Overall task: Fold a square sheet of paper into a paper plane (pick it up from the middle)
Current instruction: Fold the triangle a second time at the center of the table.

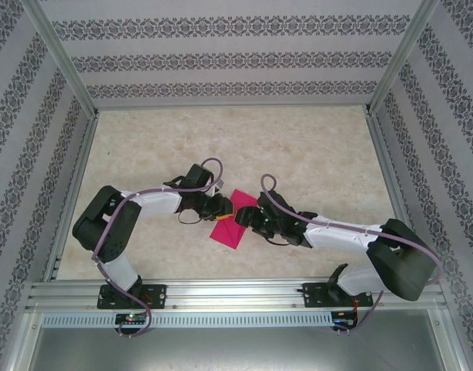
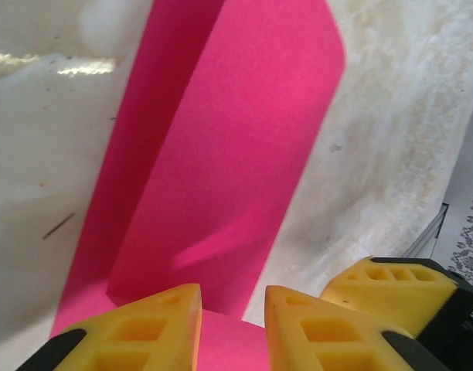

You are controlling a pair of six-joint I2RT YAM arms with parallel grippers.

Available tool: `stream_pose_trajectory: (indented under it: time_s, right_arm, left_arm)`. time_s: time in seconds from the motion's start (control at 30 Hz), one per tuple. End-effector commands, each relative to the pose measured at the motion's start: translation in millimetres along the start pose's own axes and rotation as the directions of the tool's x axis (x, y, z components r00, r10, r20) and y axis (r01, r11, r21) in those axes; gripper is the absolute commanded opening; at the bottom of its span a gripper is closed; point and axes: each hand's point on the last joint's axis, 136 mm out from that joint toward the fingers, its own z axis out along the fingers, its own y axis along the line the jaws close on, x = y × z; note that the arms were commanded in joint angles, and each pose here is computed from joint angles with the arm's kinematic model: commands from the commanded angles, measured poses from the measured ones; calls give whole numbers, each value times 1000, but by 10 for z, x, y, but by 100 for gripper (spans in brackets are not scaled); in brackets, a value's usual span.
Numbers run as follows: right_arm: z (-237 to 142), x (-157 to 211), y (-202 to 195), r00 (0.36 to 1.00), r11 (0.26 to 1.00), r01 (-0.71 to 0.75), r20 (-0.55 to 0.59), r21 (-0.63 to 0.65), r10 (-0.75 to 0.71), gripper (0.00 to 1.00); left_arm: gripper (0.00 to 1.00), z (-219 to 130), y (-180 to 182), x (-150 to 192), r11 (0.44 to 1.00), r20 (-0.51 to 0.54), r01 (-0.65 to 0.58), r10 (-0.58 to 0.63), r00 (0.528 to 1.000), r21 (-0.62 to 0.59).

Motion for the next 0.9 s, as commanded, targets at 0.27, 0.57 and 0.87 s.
stream_pose_trajectory:
  time_s: [0.27,0.57,0.87]
  right_arm:
    - [-21,73,223,999,997,38,-16,-69,-39,42]
    - [225,232,448,992,989,63,-103,-135,-77,19]
    - [176,212,238,995,996,63,-73,-55,-67,19]
  left_arm:
    - [30,93,7,-156,999,20,-45,46,999,-11]
    - [30,111,104,-139,998,8,-43,44,999,-54]
    - [31,115,124,-141,997,6,-44,44,999,-66]
